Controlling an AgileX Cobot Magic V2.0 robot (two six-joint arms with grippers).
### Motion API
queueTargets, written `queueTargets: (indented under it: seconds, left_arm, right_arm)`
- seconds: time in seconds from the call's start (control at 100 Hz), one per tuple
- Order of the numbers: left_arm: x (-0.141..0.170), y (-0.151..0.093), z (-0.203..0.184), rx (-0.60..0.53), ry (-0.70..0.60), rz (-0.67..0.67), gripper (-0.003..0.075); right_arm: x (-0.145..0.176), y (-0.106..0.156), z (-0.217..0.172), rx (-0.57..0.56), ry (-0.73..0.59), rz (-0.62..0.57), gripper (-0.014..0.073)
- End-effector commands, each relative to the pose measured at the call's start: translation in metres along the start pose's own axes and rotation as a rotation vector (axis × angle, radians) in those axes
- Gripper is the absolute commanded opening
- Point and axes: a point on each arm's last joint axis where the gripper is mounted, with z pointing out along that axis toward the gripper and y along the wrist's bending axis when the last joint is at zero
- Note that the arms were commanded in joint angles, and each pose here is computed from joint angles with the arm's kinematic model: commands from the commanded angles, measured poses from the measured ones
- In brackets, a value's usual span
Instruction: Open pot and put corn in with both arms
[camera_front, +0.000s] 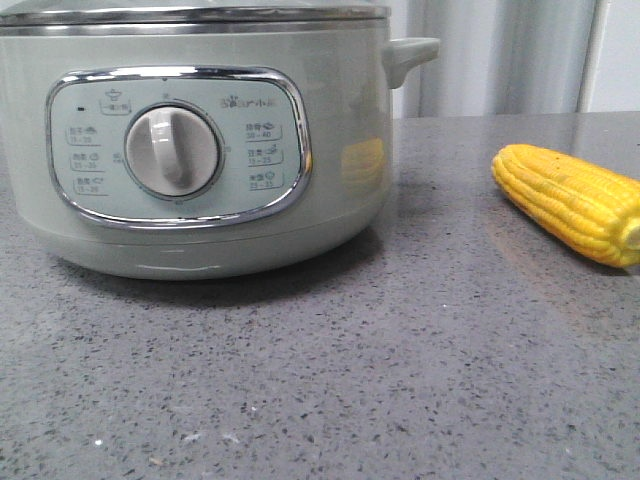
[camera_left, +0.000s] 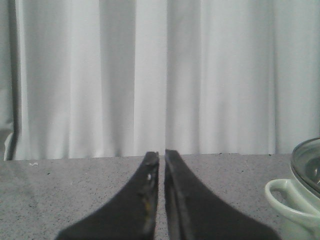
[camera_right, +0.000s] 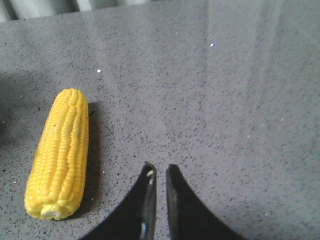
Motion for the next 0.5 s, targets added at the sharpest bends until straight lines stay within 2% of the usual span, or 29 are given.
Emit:
queueTargets:
  seconds: [0.0, 0.06, 0.13, 0.22, 0.26, 0.29, 0.35, 0.49]
  left_arm:
    - [-0.019, 0.000, 0.004, 0.005, -0.112, -0.006, -0.0018]
    - [-0.018, 0.000, 0.005, 0.005, -0.106, -0.006, -0.0001]
    - [-0.017, 0.000, 0.006, 0.005, -0.097, -0.006, 0.0082]
    - [-0.017, 0.000, 0.007, 0.005, -0.102, -0.008, 0.0285]
    - [-0.019, 0.000, 0.007, 0.003, -0.115, -0.050, 0.0383]
    - [-0.019, 0.001, 0.007, 0.001, -0.125, -0.073, 0.0421]
    - [-0.021, 0.001, 0.006, 0.000, -0.147, -0.078, 0.0452]
    - [-0.024, 0.001, 0.014, -0.001, -0.147, -0.078, 0.0447]
  right_arm:
    - [-0.016, 0.001, 0.005, -0.002, -0.057, 0.013, -0.0016]
    - [-0.015, 0.000, 0.008, 0.000, -0.034, 0.013, -0.0016]
    - [-0.013, 0.000, 0.011, 0.001, -0.009, 0.013, -0.0016]
    - [-0.013, 0.000, 0.013, 0.002, -0.002, 0.013, -0.0016]
    - [-0.013, 0.000, 0.013, 0.002, 0.000, 0.013, -0.0016]
    - [-0.013, 0.000, 0.014, 0.002, 0.005, 0.013, -0.0016]
    - [-0.013, 0.000, 0.014, 0.002, 0.004, 0.013, -0.0016]
    - [-0.013, 0.000, 0.014, 0.001, 0.002, 0.016, -0.0016]
